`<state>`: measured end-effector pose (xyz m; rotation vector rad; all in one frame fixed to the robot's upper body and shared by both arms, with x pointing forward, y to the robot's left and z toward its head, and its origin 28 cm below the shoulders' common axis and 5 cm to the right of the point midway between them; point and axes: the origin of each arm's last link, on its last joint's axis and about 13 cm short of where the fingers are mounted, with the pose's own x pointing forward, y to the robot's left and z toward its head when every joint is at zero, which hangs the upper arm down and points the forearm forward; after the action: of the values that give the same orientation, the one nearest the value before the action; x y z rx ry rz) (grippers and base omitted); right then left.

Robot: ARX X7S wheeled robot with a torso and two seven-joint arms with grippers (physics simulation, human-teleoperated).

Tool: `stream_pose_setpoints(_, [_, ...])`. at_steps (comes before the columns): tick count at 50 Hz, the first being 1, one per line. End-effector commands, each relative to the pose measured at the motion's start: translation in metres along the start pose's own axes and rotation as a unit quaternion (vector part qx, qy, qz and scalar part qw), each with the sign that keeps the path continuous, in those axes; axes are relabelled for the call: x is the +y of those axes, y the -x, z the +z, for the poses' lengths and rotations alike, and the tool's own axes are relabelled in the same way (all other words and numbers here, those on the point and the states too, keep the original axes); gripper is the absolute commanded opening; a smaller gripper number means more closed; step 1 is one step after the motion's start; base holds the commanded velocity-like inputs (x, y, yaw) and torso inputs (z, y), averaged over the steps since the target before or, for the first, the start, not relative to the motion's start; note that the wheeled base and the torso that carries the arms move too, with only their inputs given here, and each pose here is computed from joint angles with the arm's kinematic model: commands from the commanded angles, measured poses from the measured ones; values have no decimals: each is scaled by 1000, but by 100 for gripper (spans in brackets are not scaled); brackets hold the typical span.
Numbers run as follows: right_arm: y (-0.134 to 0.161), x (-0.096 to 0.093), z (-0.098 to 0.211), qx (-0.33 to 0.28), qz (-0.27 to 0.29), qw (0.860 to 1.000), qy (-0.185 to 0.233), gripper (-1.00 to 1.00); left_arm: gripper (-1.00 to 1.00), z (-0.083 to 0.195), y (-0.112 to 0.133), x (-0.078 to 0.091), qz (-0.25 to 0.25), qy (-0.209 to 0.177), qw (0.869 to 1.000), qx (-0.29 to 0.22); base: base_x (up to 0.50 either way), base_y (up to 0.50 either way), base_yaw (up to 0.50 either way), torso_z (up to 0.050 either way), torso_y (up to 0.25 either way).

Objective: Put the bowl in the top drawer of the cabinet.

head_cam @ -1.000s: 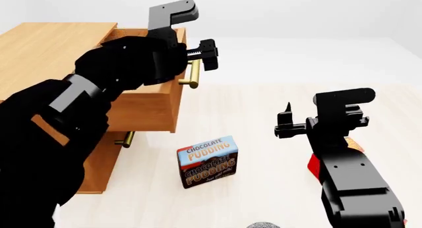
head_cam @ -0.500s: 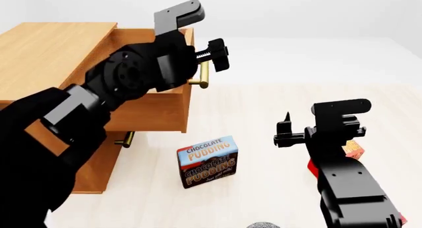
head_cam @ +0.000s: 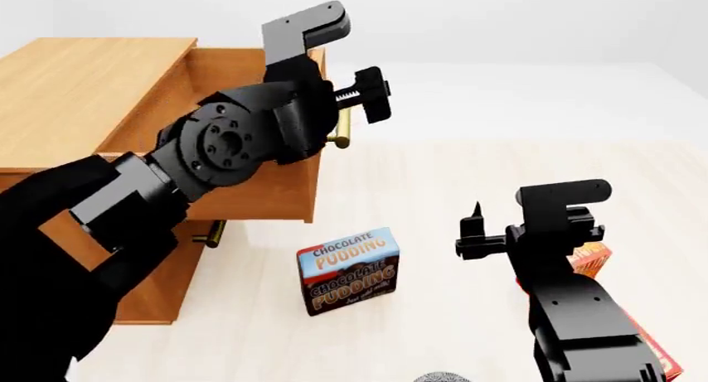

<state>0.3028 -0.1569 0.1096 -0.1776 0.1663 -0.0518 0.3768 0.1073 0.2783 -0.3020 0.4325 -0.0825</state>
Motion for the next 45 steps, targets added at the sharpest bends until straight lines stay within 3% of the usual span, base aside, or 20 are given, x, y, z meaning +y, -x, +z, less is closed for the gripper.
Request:
stream_pose_setpoints(1, [3,1,1,0,1,1000,5,100,100,-32,102,-76,-277,-122,953,-35,0,0,-3,0,0])
stream_pose_setpoints(11, [6,-1,5,-2,-2,1000,7,100,100,-13,108,-76,-235,-182,947,-124,0,0,-3,0,1])
stream_pose_setpoints(21, [6,1,6,-3,0,1000,14,100,100,-14,120,-65,-242,-191,940,-143,0,0,0,0,0])
stream_pose_setpoints(35, [9,-15,24,-24,-39,999,-11,100,100,-41,146,-28,-297,-137,943,-69,0,0,0,0,0])
stream_pose_setpoints(45, [18,-28,38,-48,-81,995,-17,100,100,-79,150,-3,-318,-138,938,-15,0,0,0,0,0])
